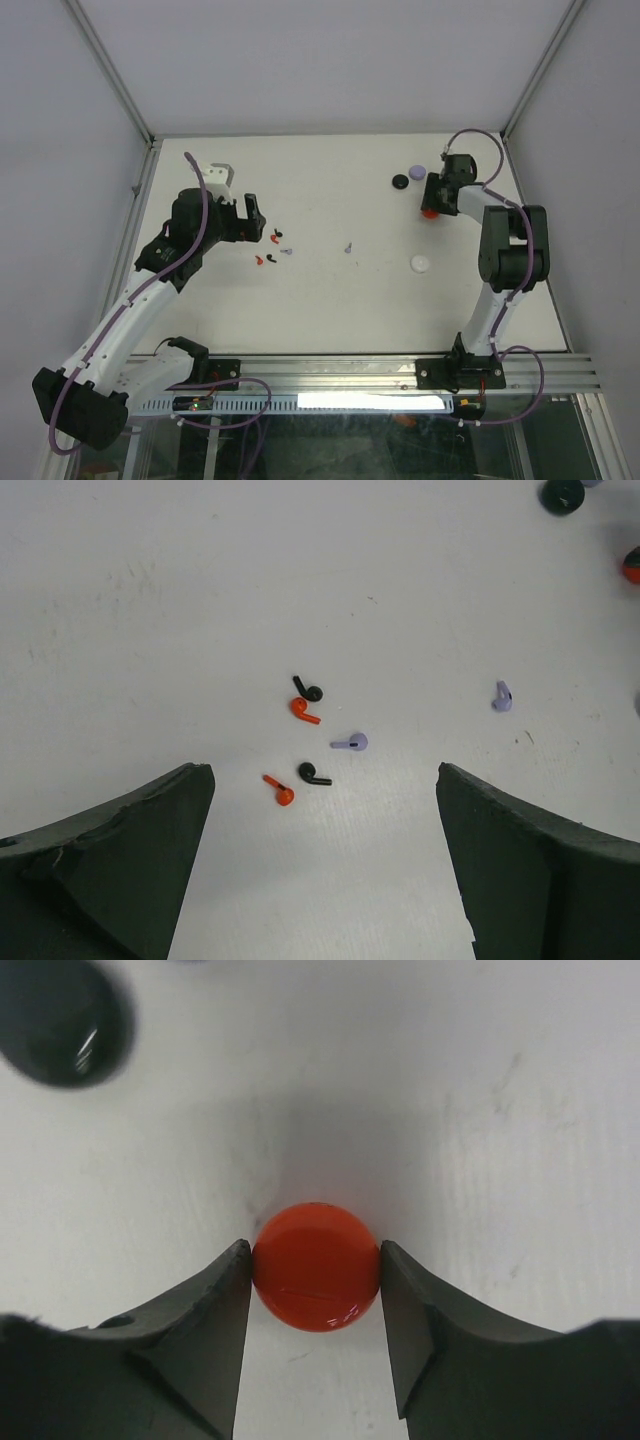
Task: Insert the wireless bluetooth earbuds into the charging case
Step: Pick up the charging case at the center of the board.
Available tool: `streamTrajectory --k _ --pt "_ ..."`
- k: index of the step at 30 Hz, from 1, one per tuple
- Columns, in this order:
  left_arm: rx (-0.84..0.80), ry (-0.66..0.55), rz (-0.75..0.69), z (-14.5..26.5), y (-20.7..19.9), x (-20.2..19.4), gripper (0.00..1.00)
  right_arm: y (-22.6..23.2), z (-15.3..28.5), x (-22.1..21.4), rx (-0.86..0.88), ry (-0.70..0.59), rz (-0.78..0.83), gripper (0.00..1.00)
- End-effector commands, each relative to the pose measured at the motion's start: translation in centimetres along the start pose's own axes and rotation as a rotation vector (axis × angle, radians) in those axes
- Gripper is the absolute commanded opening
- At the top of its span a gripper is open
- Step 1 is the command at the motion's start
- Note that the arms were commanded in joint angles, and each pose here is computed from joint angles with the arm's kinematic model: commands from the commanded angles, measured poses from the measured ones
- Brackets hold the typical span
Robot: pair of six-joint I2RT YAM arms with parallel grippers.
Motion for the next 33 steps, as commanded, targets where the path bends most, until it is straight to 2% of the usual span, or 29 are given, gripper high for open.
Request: streamTrajectory --k 1,11,18,23,28,33 --pt "-0.067 -0.025 0.011 -0.1 -0.9 1.0 0.99 3.9 3.9 1.3 0.089 -0.093 0.124 0.38" --pt "-0.238 0.062 0.063 -0.5 -3.9 0.7 0.98 15.1 10.6 -0.2 0.441 -0.225 0.463 0.38" --pt "-0.376 0.131 0.121 -0.3 -6.3 0.6 0.95 20.8 16.4 -2.0 0.722 -0.348 0.767 0.37" --pt "-0.496 0.206 0.179 -0.8 -8.1 -0.4 0.89 24.0 20.0 -4.3 0.9 -0.421 0.977 0.37" --pt "-0.599 0.273 0.233 -1.4 -9.6 -1.3 0.83 26.2 22.8 -5.9 1.006 -0.505 1.172 0.39" --pt "-0.677 0.313 0.268 -1.6 -10.7 -2.1 0.76 28.0 24.8 -6.2 1.032 -0.562 1.277 0.4"
Point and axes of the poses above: each gripper's point midway between its finger pads, its own z axis back along the fingers, its own y axis along the line the jaws close on, x = y × z, the point moved 3 cm from there along z, back along the fingers, and after that the axes turned 5 degrees about z, right-handed, at the moved point
